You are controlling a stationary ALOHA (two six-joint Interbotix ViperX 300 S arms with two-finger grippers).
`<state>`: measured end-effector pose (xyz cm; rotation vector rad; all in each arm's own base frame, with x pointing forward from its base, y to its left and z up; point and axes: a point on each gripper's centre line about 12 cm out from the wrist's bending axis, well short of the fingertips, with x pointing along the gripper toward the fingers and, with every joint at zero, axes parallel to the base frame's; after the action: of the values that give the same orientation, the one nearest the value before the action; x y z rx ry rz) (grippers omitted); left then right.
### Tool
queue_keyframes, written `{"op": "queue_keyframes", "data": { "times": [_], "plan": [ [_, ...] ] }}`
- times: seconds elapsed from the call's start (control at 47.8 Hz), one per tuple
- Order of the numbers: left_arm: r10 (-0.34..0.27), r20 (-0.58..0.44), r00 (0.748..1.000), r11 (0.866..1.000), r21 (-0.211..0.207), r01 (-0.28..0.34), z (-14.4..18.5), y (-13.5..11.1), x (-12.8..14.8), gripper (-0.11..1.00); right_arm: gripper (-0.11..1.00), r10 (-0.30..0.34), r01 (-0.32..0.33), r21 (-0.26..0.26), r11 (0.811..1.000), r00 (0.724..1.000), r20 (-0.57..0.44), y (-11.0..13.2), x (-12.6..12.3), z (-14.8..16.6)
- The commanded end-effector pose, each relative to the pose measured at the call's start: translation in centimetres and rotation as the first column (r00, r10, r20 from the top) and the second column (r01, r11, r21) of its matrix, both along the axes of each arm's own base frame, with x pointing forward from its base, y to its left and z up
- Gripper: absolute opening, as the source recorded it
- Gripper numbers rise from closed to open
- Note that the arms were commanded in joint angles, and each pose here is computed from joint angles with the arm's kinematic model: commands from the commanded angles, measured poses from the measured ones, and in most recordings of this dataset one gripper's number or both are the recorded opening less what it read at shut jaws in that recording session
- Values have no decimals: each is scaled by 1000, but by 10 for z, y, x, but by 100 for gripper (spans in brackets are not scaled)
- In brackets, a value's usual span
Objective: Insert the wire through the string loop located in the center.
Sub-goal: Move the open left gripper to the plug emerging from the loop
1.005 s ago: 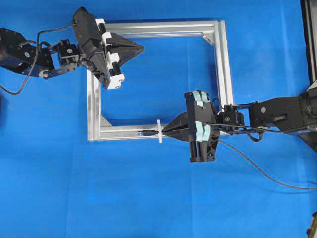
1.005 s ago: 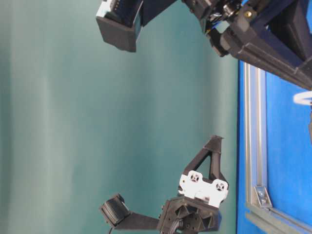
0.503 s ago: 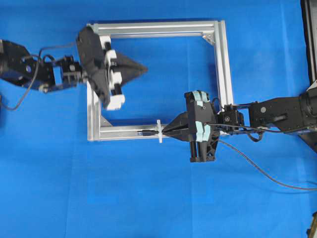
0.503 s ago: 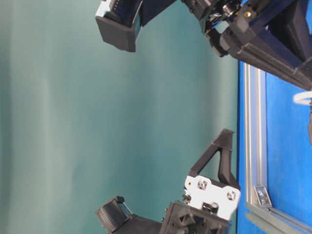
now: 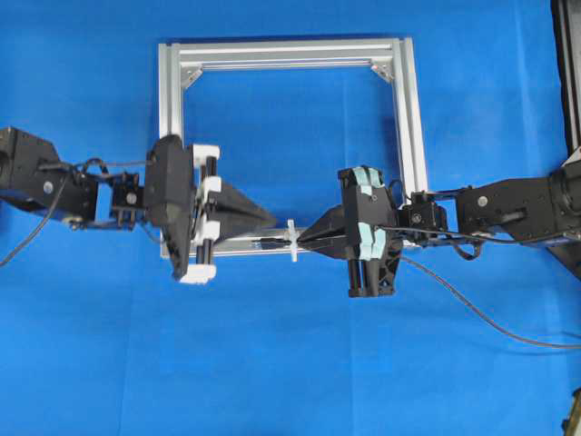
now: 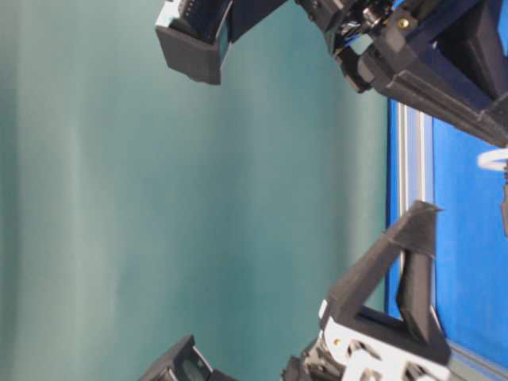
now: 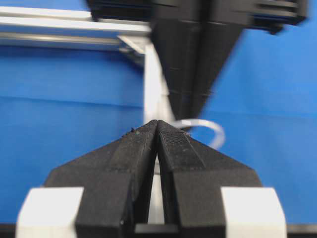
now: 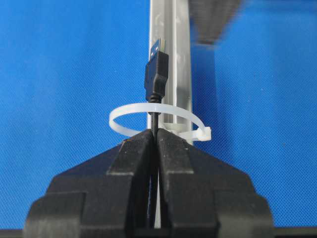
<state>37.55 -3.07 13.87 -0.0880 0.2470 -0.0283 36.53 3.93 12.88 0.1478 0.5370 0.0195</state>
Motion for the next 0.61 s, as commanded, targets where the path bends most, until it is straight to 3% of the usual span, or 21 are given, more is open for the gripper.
{"op": "queue_keyframes", "data": {
  "times": [0.0, 0.586],
  "plan": [
    [-24, 54, 998, 1000, -4, 24, 16, -9, 3, 0, -2, 3, -3, 0, 1000, 1000, 29, 1, 3, 7],
    [-24, 37, 999, 1000, 11, 24, 16, -8, 7, 0, -2, 3, -3, 0, 1000, 1000, 29, 1, 3, 7]
  ]
}}
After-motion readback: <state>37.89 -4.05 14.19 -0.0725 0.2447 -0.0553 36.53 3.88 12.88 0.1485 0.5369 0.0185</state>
